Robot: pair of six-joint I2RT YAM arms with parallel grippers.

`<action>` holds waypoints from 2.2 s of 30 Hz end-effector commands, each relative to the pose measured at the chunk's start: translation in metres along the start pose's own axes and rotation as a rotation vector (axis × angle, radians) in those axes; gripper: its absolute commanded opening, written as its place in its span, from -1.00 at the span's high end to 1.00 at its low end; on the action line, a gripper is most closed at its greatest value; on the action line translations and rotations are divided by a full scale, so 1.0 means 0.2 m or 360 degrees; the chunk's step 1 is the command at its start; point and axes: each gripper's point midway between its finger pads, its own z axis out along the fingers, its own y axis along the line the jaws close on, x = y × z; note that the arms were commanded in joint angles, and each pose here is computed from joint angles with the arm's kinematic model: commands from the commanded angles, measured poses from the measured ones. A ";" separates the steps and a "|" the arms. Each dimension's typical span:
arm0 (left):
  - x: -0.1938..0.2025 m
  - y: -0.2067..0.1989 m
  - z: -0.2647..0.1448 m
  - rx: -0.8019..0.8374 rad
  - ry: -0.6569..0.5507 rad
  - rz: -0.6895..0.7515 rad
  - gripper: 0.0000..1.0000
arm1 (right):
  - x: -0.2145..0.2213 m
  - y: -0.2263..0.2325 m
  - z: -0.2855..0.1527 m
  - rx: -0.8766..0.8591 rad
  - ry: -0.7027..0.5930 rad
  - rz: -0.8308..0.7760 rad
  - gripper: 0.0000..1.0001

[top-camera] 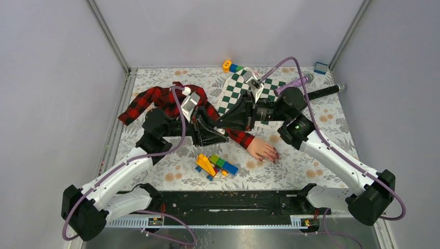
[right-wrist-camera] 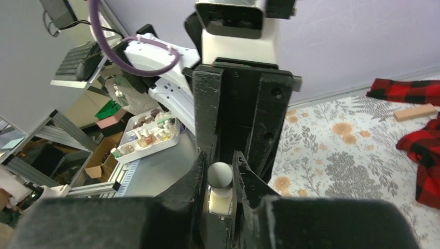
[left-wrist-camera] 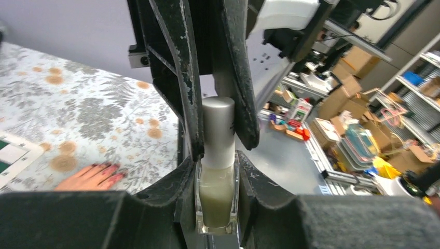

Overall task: Paint the nails
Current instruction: Screw the nail polish bottle, then place the nail polish bottle at the center of the board.

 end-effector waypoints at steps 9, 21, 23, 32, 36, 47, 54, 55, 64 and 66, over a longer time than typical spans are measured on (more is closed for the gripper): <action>-0.07 0.48 -0.22 -0.1085 -0.0082 0.0249 1.00 | 0.10 -0.20 -0.03 0.0526 0.0265 0.0272 1.00; -0.06 0.54 -0.29 -0.1313 -0.0045 0.0296 0.37 | 0.13 -0.39 -0.09 0.0886 0.0280 0.0369 1.00; -0.07 0.53 -0.30 -0.1315 -0.0065 0.0314 -0.33 | 0.12 -0.40 -0.11 0.0931 0.0262 0.0346 1.00; -0.11 0.45 -0.29 -0.1213 -0.0109 0.0402 -0.81 | 0.10 -0.50 -0.25 0.1234 0.0213 0.0223 1.00; -0.15 0.39 -0.28 -0.1146 -0.0176 0.0449 -0.88 | 0.10 -0.55 -0.34 0.1420 0.0196 0.0168 1.00; -0.27 0.61 -0.63 -0.1663 -0.0209 0.0271 -0.95 | 0.21 -0.79 -0.91 0.2413 0.0266 -0.0041 1.00; -0.27 0.67 -0.83 -0.1991 -0.0182 0.0314 -0.96 | 0.46 -0.90 -1.27 0.2866 0.0274 0.0090 1.00; -0.27 0.67 -0.84 -0.1993 -0.0171 0.0323 -0.96 | 0.51 -0.92 -1.32 0.2911 0.0246 0.0181 1.00; -0.23 0.66 -1.08 -0.2297 -0.0132 0.0358 -0.97 | 0.82 -1.01 -1.60 0.3212 0.0294 0.0321 1.00; -0.24 0.65 -1.15 -0.2372 -0.0169 0.0363 -0.97 | 0.86 -1.01 -1.64 0.3275 0.0268 0.0316 1.00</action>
